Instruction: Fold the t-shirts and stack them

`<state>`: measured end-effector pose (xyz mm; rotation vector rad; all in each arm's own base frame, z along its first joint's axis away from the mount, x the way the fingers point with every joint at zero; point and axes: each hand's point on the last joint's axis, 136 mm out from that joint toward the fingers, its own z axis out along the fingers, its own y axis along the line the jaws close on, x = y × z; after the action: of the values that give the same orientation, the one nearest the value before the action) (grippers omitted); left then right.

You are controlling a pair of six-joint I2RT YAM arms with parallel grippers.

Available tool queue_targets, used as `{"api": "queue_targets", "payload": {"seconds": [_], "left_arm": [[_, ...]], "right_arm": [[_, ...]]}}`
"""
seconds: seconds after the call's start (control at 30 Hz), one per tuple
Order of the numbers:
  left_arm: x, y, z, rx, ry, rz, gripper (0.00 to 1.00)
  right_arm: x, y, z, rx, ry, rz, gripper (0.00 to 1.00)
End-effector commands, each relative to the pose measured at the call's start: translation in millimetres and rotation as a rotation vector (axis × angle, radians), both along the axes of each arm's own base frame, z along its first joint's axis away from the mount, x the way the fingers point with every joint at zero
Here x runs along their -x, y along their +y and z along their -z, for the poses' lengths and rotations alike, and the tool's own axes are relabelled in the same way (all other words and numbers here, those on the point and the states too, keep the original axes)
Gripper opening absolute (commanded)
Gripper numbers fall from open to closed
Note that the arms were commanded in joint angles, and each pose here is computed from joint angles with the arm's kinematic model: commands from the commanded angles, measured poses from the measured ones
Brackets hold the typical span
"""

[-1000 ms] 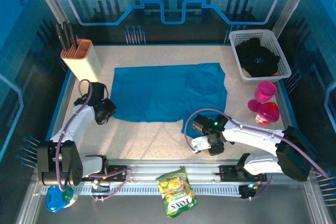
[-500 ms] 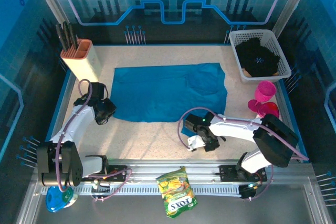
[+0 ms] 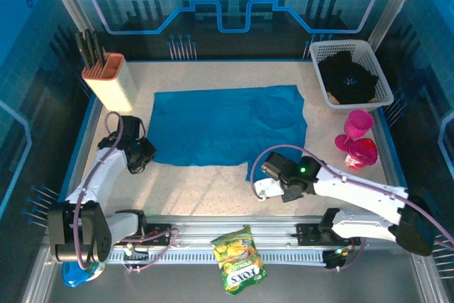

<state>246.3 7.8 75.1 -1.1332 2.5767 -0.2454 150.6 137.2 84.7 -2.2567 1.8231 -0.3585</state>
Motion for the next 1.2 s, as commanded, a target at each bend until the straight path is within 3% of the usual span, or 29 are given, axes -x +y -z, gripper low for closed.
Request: {"api": "queue_targets", "payload": {"seconds": [0.0,0.33,0.53,0.8,1.17], "left_arm": [[23.2,-0.9,5.0,0.001,0.059,-0.009,0.0],[49.9,-0.2,-1.9,0.007,0.091,-0.072,0.0],[58.3,3.6,-26.6,-0.003,0.033,-0.122,0.0],[43.2,7.1,-39.5,-0.021,0.027,-0.116,0.0],[-4.4,18.0,-33.9,-0.058,0.059,-0.096,0.0]], "right_arm": [[6.2,-15.6,-18.9,0.025,-0.038,-0.016,0.0],[26.8,-48.4,-49.4,0.016,-0.117,0.003,0.0],[27.9,-53.3,-63.8,-0.009,-0.147,0.035,0.0],[-31.7,-26.6,-95.5,-0.055,-0.351,0.186,0.0],[-122.9,-11.3,-104.3,-0.116,-0.379,0.306,0.0]]}}
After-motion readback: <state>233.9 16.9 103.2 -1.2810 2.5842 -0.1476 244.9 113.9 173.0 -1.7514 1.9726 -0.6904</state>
